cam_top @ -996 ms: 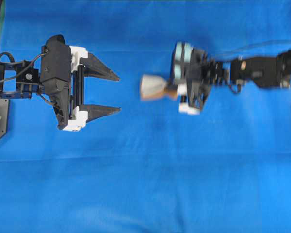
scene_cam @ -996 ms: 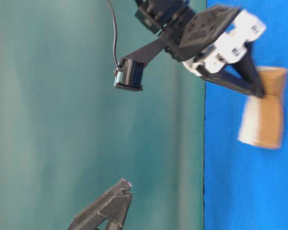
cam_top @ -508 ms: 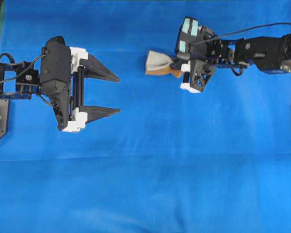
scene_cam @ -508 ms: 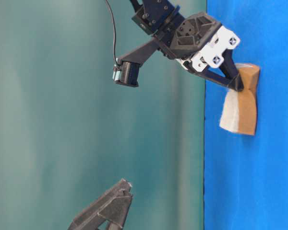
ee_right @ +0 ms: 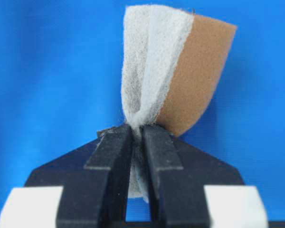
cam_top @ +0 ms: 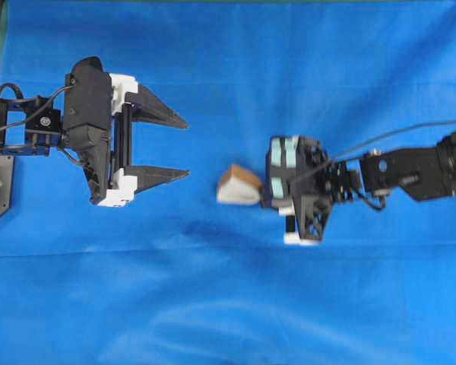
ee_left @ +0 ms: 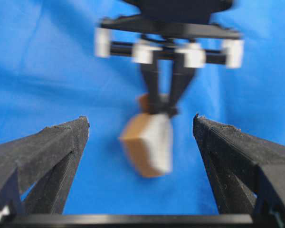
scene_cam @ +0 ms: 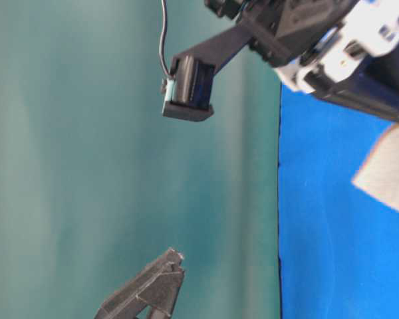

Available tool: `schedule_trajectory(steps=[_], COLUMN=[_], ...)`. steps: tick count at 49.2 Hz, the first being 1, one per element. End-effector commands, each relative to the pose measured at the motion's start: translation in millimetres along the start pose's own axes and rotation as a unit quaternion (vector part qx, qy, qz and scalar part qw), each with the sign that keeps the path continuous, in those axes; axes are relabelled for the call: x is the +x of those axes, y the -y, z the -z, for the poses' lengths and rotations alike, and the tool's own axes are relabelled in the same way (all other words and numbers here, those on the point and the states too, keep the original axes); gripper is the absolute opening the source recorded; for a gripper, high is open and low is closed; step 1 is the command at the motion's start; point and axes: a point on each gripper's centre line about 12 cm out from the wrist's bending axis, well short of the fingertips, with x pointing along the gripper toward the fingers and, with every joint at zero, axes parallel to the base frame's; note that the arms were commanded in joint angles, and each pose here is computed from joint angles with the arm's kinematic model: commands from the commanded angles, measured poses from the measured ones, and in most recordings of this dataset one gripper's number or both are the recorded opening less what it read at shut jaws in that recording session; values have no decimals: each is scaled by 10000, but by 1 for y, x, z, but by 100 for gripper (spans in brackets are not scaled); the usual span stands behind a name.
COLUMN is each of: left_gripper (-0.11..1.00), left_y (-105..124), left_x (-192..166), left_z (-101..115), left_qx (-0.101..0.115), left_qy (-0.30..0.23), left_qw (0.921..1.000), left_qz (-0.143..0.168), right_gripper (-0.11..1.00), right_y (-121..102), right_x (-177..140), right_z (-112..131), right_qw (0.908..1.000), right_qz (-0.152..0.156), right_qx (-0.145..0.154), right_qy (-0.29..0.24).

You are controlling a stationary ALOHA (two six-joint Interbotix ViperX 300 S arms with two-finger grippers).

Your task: Hand over the sponge with the left arm and wipe it with the right arm.

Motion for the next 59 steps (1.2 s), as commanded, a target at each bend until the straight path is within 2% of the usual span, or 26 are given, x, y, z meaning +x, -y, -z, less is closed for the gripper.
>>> schedule_trajectory(steps=[1, 7, 14, 21, 30, 37, 43, 59], left_gripper=[88, 88, 88, 88, 88, 88, 88, 88], left_y=[1, 1, 2, 4, 4, 4, 4, 4], left_x=[0, 0, 0, 0, 0, 0, 0, 0], left_z=[-8, -8, -8, -8, -8, -8, -8, -8], left_qx=[10, 10, 17, 16, 19, 19, 19, 26], left_qy=[138, 130, 130, 129, 137, 137, 129, 137], left_qw=[9999, 9999, 9999, 9999, 9999, 9999, 9999, 9999], left_qz=[10, 10, 33, 54, 61, 61, 61, 61], right_gripper=[13, 13, 13, 13, 13, 13, 13, 13], right_y=[-29, -29, -10, 29, 90, 118, 127, 126], right_x=[-5, -5, -4, -4, -11, -17, -19, -19], right_z=[-4, -4, -6, -7, -9, -9, -8, -9], right_qw=[9995, 9995, 9999, 9997, 9967, 9942, 9933, 9935], right_qz=[-262, -261, -85, 256, 797, 1048, 1124, 1110], right_qx=[-131, -139, -70, -15, 144, 237, 269, 248], right_qy=[72, 65, 74, 39, 69, 91, 88, 101])
